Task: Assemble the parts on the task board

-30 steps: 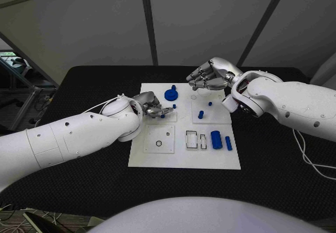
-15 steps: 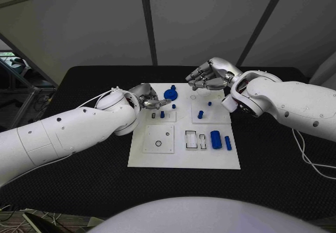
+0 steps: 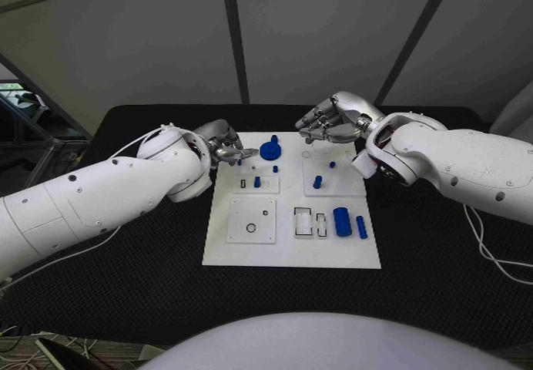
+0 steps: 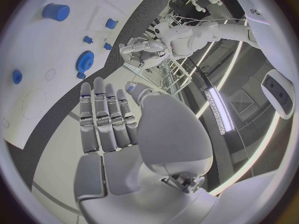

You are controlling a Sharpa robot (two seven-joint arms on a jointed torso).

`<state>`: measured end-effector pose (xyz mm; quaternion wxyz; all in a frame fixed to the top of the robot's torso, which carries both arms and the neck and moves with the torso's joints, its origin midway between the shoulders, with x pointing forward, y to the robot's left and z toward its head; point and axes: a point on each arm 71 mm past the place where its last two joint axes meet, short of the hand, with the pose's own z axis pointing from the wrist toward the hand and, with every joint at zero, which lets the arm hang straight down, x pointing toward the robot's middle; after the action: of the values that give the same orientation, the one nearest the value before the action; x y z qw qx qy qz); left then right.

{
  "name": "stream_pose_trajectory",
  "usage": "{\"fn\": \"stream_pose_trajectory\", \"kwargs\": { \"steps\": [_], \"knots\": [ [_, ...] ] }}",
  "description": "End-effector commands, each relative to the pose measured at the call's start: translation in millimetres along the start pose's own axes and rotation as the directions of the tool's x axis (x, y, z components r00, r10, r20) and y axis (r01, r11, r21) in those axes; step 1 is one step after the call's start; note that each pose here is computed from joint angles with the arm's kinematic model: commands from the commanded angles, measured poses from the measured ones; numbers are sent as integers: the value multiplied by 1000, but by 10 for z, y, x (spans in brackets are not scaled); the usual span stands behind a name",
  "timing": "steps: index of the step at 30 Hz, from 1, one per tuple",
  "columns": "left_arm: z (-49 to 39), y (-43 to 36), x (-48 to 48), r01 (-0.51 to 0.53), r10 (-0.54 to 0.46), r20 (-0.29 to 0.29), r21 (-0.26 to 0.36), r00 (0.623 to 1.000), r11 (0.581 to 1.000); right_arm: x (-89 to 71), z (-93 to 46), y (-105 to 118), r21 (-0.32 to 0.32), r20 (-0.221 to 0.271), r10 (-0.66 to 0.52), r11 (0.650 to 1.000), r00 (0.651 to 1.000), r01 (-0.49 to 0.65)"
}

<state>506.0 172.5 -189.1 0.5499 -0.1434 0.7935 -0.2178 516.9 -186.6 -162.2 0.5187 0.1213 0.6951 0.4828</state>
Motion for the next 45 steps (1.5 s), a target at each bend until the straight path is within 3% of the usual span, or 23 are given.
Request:
{"fn": "stream_pose_trajectory", "kwargs": {
  "steps": [1, 12, 16, 25, 45],
  "knots": [
    [48, 35, -86, 79, -78, -99, 5, 992, 997, -28, -1, 0, -7, 16, -4, 1000, 1000, 4],
    [303, 128, -720, -77, 43, -332, -90, 942, 993, -73, 7, -55, 7, 32, -10, 1000, 999, 10],
    [387, 137, -846, -133, 82, -365, -116, 927, 984, -78, 14, -65, 10, 34, -11, 1000, 999, 11],
    [531, 151, -887, -218, 132, -420, -162, 898, 962, -81, 23, -72, 12, 37, -12, 1000, 999, 12],
    [695, -40, -797, -231, 158, -374, -159, 914, 960, -50, 59, -50, 5, 37, -10, 1000, 999, 10]
  ]
}}
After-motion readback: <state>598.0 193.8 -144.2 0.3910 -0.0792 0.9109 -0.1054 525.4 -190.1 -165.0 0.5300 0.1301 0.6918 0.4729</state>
